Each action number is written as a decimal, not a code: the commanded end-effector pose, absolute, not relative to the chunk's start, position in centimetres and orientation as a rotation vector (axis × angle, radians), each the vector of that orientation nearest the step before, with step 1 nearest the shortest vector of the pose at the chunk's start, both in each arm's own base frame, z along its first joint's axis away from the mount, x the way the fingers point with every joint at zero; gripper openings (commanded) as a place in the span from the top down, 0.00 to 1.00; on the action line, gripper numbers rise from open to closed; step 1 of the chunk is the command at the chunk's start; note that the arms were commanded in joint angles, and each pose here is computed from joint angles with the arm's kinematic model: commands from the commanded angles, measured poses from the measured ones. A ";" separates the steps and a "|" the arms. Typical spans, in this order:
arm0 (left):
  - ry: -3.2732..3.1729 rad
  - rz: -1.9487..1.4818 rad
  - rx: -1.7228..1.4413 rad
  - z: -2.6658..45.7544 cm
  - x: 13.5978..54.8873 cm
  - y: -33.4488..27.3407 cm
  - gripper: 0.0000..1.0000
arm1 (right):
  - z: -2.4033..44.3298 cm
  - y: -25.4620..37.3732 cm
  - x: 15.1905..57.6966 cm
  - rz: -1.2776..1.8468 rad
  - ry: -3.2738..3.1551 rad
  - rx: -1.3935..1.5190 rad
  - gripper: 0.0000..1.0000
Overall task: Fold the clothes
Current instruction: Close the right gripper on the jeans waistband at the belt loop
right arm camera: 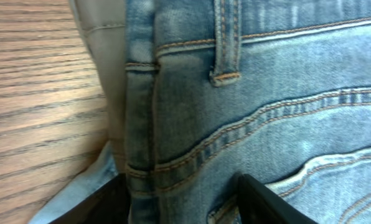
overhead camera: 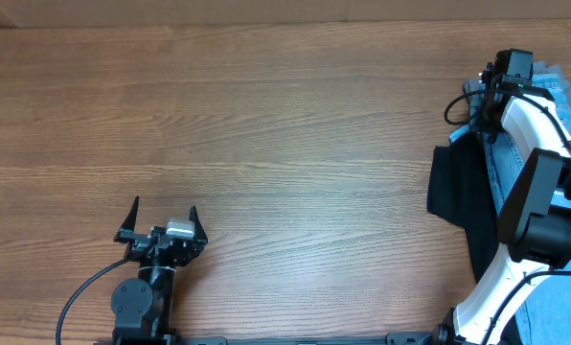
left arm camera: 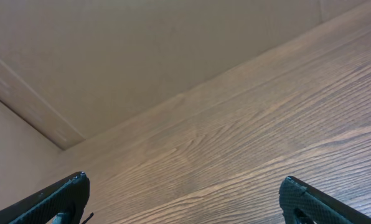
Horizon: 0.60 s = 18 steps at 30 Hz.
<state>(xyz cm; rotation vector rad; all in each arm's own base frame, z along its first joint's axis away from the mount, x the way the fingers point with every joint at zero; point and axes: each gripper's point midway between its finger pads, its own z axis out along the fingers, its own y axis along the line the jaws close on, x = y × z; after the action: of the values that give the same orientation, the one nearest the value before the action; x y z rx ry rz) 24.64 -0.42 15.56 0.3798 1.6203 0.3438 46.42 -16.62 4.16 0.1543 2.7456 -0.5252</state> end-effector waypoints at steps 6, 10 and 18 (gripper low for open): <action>1.611 0.363 0.390 15.7 24.6 -0.4 0.00 | 4.4 -17.8 46.8 -0.588 2.724 0.182 0.66; 1.611 0.363 0.390 15.6 24.6 -0.4 0.00 | 4.5 -17.9 46.8 -0.598 2.724 0.185 0.80; 1.611 0.363 0.390 15.7 24.6 -0.4 0.00 | 6.5 -18.9 47.4 -0.663 2.649 0.338 0.96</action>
<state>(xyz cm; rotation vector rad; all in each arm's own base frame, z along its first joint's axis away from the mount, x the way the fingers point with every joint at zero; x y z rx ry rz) 24.64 -0.42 15.56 0.3798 1.6203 0.3438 46.27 -17.68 4.71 0.2087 2.7250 -0.6171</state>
